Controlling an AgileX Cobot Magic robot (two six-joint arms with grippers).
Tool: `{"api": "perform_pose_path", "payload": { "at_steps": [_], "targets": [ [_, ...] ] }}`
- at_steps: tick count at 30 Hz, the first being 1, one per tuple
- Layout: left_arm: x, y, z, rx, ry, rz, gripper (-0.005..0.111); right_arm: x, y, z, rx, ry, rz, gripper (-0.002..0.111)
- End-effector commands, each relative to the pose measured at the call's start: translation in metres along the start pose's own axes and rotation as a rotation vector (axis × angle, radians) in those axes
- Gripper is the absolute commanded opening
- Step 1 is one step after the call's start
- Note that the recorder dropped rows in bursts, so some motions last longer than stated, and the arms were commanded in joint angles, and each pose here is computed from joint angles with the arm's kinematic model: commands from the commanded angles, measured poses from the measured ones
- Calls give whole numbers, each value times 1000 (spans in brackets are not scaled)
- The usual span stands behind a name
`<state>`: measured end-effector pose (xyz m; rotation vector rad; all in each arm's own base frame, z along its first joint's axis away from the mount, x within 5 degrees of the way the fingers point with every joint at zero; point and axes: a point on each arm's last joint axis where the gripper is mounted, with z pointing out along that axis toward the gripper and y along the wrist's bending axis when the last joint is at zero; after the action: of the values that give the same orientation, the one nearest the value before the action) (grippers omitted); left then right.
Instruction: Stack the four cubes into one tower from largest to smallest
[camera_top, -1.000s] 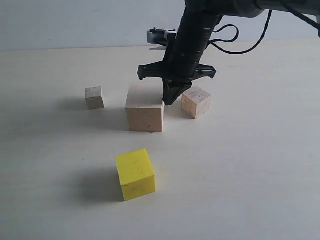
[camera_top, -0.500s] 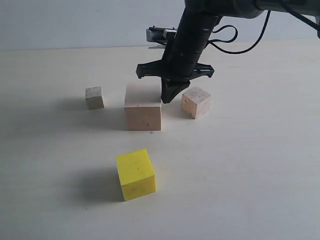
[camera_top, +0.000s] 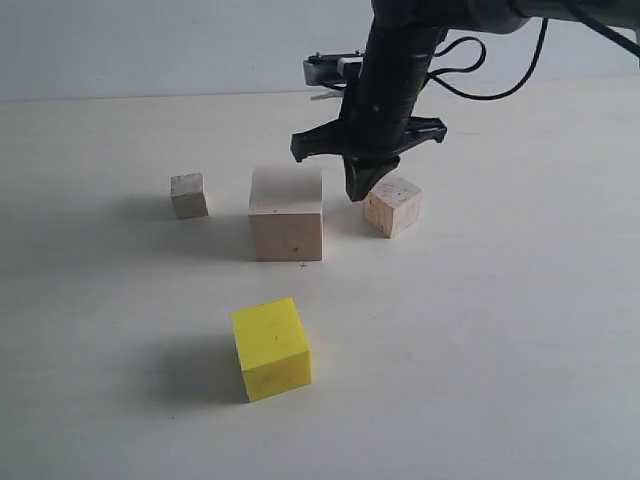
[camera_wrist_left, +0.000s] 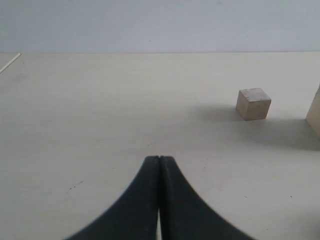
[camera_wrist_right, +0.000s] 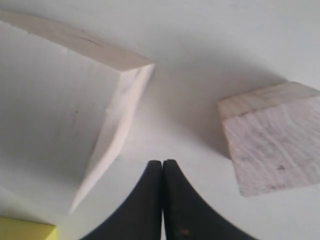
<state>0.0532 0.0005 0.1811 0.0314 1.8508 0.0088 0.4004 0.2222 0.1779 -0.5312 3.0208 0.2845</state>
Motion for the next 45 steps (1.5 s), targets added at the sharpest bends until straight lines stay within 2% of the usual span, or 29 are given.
{"api": "perform_pose_path", "payload": {
  "at_steps": [1,6,10,16,20,23,27,33,35,37,38,39,41,43,45],
  "targets": [
    [0,-1,0,10,-10,-4,0,5,4,-49,34,-105,-23,0],
    [0,-1,0,10,-10,-4,0,22,12,-108,-3,-237,-15,0],
    [0,-1,0,10,-10,-4,0,54,17,-120,-61,-249,5,0],
    [0,-1,0,10,-10,-4,0,110,47,-97,-83,-254,-67,0],
    [0,-1,0,10,-10,-4,0,133,85,-70,-95,-187,-144,0],
    [0,-1,0,10,-10,-4,0,143,109,-51,-38,-151,-205,0],
    [0,-1,0,10,-10,-4,0,152,126,-30,48,-112,-256,0],
    [0,-1,0,10,-10,-4,0,163,144,-13,52,-76,-279,0],
    [0,-1,0,10,-10,-4,0,162,146,-16,47,-84,-279,4],
    [0,-1,0,10,-10,-4,0,159,149,-24,51,-77,-279,17],
    [0,-1,0,10,-10,-4,0,157,151,-29,50,-79,-279,32],
    [0,-1,0,10,-10,-4,0,156,153,-30,42,-82,-276,42],
    [0,-1,0,10,-10,-4,0,153,157,-33,8,-106,-262,84],
    [0,-1,0,10,-10,-4,0,153,157,-32,2,-109,-209,105],
    [0,-1,0,10,-10,-4,0,152,158,-30,3,-102,-201,105]
  ]
}}
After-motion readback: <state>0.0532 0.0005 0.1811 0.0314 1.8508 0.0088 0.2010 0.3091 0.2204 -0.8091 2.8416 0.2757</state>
